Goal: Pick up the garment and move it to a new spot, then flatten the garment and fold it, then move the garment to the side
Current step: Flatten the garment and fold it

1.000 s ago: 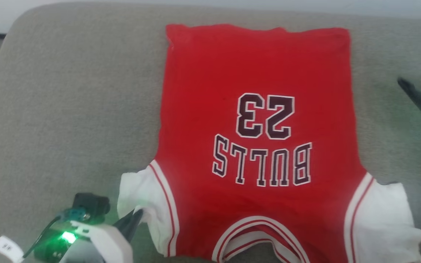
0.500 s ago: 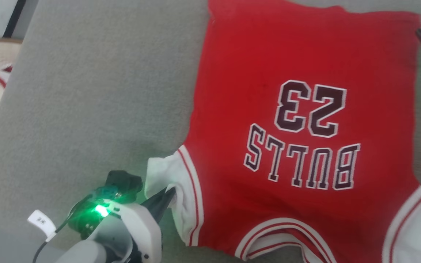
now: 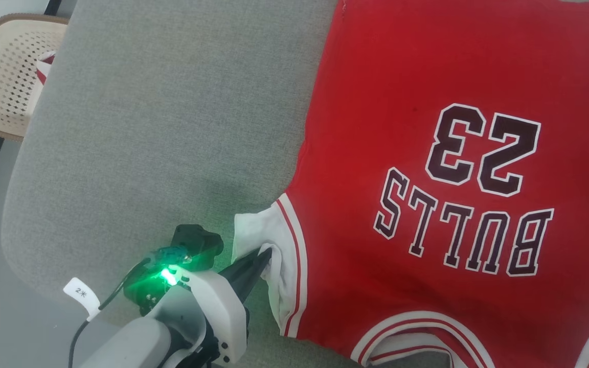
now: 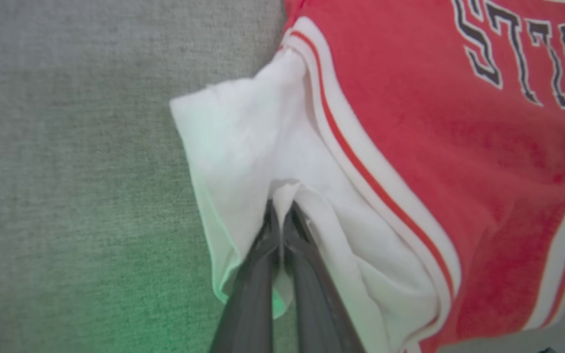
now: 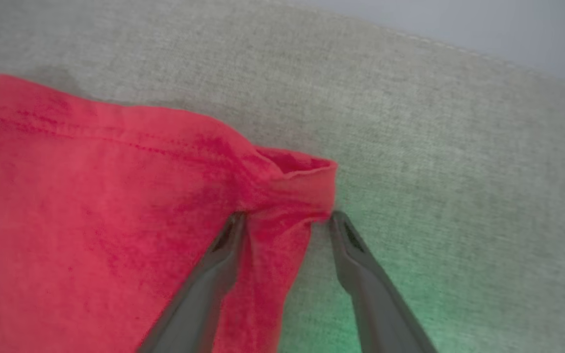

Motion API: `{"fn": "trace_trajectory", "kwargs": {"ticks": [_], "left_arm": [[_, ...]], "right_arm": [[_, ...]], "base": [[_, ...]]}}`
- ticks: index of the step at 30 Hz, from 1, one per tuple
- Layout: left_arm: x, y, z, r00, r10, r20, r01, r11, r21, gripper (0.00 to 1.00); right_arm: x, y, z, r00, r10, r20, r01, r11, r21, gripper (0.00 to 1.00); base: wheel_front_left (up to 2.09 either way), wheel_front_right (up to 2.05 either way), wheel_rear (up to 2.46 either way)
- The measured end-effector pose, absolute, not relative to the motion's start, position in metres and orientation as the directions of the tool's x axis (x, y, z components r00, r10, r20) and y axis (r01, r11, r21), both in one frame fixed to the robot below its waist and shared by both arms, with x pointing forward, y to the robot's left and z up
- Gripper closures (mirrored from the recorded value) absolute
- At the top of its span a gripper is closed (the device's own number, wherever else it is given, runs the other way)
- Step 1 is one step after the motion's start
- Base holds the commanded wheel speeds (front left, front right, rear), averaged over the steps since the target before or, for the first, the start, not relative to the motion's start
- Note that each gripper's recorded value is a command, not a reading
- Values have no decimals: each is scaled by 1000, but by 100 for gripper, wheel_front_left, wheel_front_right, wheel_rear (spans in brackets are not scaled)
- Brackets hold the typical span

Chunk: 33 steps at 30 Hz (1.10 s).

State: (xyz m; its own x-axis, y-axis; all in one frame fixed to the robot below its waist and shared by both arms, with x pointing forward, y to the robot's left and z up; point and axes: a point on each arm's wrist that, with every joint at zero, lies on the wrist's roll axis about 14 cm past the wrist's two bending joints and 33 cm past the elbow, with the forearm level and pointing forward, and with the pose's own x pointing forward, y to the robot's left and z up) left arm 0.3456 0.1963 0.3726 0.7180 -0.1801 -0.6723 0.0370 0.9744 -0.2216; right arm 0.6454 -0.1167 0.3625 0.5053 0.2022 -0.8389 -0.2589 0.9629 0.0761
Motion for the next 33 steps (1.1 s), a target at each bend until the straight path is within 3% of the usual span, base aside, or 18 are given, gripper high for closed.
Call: {"fn": "trace_trajectory", "kwargs": {"ticks": [5, 19, 33], "left_arm": [[347, 197, 370, 720, -180, -671, 33, 974, -225, 100], [361, 203, 378, 742, -189, -643, 66, 975, -210, 100], [368, 187, 390, 745, -244, -621, 146, 968, -206, 100]], "right_arm": [[641, -111, 361, 473, 197, -859, -282, 957, 64, 100], [597, -134, 390, 513, 213, -831, -385, 923, -1, 100], [483, -195, 396, 513, 288, -809, -370, 924, 94, 100]], "base": [[0, 0, 0], [0, 0, 0], [0, 0, 0]]}}
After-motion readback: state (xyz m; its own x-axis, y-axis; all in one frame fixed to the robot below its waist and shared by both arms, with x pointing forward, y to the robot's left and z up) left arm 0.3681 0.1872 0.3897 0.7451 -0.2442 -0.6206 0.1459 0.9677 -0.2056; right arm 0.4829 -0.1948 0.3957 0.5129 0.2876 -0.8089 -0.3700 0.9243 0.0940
